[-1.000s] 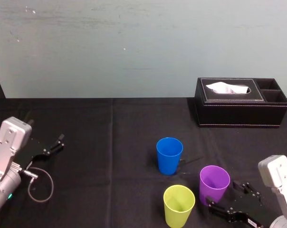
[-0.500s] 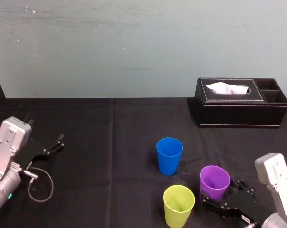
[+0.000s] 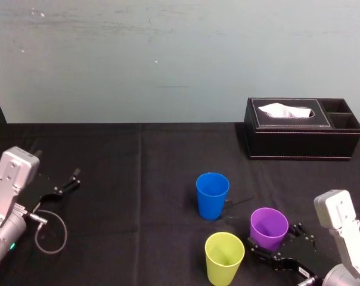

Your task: Stack the three plastic cups sequentially using one hand.

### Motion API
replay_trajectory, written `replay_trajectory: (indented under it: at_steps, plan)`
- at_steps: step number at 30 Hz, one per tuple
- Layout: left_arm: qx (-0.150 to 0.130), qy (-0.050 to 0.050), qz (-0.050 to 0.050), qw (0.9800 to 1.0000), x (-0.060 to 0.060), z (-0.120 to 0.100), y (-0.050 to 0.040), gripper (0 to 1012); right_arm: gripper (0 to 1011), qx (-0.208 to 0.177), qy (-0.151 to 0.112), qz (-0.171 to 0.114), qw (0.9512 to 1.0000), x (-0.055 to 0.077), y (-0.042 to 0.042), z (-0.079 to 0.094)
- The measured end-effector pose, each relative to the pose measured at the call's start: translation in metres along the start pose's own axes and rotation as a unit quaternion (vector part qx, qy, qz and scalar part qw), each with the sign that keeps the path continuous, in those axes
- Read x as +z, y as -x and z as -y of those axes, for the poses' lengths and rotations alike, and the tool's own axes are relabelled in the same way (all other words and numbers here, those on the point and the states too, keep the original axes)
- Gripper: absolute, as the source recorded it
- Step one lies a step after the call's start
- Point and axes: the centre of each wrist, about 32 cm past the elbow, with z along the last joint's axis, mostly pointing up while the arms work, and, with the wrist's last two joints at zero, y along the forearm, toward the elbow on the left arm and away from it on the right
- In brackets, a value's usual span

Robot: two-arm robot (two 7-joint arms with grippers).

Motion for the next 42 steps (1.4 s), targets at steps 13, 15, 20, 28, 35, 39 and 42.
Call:
replay_trajectory:
  at_steps: [13, 15, 20, 28, 35, 39, 42]
  plan:
    - [0.000, 0.000, 0.000, 1.0000, 0.000, 0.000, 0.0000, 1000, 947, 0.000, 0.000, 0.001, 1.0000, 0.000, 0.0001, 0.001]
    - [0.000, 0.000, 0.000, 1.0000, 0.000, 0.000, 0.0000, 1000, 908, 0.001, 0.000, 0.001, 1.0000, 0.000, 0.0002, 0.001]
    - [0.000, 0.000, 0.000, 1.0000, 0.000, 0.000, 0.0000, 1000, 759, 0.001, 0.000, 0.001, 1.0000, 0.000, 0.0002, 0.001]
    - [0.000, 0.000, 0.000, 1.0000, 0.000, 0.000, 0.0000, 1000, 716, 0.001, 0.000, 0.001, 1.0000, 0.000, 0.0002, 0.001]
    - [0.000, 0.000, 0.000, 1.0000, 0.000, 0.000, 0.0000, 1000, 716, 0.001, -0.003, 0.007, 1.0000, 0.004, -0.0005, 0.001]
    - [0.000, 0.000, 0.000, 1.0000, 0.000, 0.000, 0.0000, 1000, 715, 0.003, -0.003, 0.025, 0.9997, 0.020, -0.0051, -0.002]
    - [0.000, 0.000, 0.000, 1.0000, 0.000, 0.000, 0.0000, 1000, 715, 0.004, -0.003, 0.032, 0.9995, 0.030, -0.0086, -0.005]
